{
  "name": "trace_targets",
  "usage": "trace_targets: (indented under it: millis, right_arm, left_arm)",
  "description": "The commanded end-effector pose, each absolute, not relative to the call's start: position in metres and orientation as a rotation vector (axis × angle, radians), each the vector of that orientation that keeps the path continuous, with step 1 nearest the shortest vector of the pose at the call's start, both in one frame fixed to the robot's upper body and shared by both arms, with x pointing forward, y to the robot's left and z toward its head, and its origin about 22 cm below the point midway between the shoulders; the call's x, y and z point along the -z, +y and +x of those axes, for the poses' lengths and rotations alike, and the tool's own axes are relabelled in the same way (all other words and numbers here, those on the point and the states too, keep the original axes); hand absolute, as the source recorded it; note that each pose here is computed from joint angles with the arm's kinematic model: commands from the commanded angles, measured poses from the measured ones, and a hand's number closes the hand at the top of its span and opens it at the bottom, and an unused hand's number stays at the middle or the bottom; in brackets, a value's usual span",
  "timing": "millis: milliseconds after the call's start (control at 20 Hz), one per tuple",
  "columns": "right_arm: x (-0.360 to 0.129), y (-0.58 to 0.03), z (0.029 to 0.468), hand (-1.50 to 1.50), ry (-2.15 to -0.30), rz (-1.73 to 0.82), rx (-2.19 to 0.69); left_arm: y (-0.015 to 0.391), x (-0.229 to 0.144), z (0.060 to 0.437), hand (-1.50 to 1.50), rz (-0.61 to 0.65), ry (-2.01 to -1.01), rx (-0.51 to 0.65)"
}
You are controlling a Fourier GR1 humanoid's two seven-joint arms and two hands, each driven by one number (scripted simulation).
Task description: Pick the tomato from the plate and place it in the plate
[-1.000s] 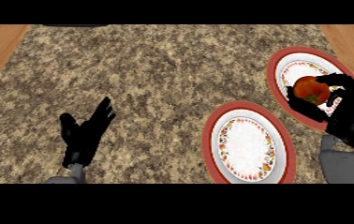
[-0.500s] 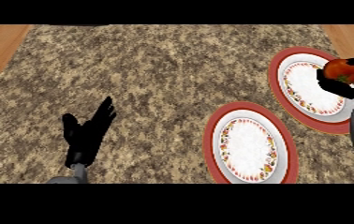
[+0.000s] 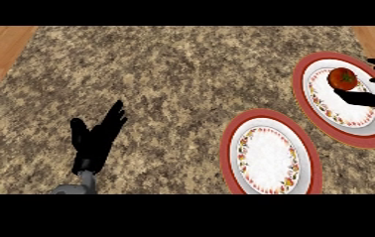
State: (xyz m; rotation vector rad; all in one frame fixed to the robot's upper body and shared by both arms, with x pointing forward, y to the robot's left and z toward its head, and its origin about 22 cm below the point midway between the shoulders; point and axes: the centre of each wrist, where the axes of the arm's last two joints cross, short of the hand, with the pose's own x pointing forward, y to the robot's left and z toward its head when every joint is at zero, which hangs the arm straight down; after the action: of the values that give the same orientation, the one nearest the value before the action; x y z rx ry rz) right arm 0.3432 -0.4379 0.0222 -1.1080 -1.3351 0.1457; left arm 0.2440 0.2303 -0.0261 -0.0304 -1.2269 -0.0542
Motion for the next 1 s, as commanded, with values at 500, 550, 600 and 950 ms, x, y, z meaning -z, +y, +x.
trace_targets:
  millis: [500, 550, 600, 950]
  right_arm:
    - [-0.025, -0.459, 0.339, -1.50, -1.665, -0.862, 0.197]
    - [-0.014, -0.460, 0.332, -1.50, -1.672, -0.835, 0.230]
    - [-0.027, -0.475, 0.328, -1.50, -1.672, -0.825, 0.265]
    - [-0.020, -0.523, 0.275, -1.50, -1.667, -0.592, 0.219]
  left_arm:
    - [0.220, 0.024, 0.249, 0.00, -0.038, -1.204, 0.050]
    - [0.228, 0.033, 0.246, 0.00, -0.006, -1.210, 0.029]
    - [0.222, 0.032, 0.238, 0.00, -0.021, -1.208, 0.025]
    - [0.240, 0.025, 0.224, 0.00, -0.010, -1.199, 0.024]
